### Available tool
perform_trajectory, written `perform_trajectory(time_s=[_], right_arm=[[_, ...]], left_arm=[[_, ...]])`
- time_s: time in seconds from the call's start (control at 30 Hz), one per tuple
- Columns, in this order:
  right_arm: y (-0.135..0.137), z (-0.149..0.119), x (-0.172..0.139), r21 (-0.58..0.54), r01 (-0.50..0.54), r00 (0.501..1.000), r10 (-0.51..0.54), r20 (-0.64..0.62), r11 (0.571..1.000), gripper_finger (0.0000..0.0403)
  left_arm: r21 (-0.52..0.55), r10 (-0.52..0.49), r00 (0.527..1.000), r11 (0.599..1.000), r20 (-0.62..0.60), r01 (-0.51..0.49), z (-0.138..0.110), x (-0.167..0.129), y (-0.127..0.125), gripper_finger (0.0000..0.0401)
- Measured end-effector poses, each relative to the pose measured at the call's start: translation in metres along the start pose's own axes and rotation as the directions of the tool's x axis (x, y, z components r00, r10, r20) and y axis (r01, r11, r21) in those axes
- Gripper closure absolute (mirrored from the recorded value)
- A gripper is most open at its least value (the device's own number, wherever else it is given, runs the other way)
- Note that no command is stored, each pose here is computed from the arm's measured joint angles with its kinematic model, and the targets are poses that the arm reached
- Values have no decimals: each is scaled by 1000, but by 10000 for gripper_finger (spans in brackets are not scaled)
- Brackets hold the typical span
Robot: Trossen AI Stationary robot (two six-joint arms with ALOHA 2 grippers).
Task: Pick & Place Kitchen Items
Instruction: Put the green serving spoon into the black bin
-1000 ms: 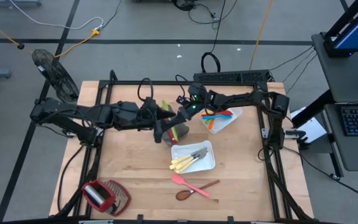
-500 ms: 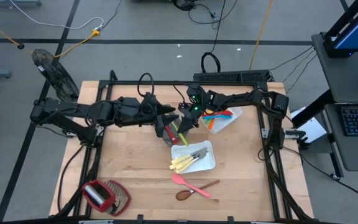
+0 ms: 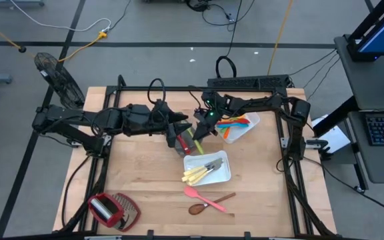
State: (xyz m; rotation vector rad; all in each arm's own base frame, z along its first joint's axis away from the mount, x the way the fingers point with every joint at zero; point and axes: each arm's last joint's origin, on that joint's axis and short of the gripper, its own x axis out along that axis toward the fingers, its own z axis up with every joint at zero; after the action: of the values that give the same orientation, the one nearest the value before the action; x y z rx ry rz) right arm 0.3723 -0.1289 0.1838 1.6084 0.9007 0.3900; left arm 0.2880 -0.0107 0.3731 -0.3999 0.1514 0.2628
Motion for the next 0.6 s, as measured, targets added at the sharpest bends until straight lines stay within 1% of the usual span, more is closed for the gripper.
perform_trajectory(time_s=[0.27, 0.47, 0.6], right_arm=[[-15, 3, 6, 69, 28, 999, -27, -19, 997, 364], [-13, 9, 14, 65, 26, 999, -23, -43, 998, 364], [-2, 12, 11, 23, 6, 999, -5, -38, 1000, 349]], left_arm=[[4, 0, 1000, 1000, -2, 0, 0, 0, 0, 199], [-1, 1, 1000, 1000, -7, -1, -1, 0, 0, 199], [-5, 0, 1000, 1000, -7, -1, -1, 0, 0, 198]])
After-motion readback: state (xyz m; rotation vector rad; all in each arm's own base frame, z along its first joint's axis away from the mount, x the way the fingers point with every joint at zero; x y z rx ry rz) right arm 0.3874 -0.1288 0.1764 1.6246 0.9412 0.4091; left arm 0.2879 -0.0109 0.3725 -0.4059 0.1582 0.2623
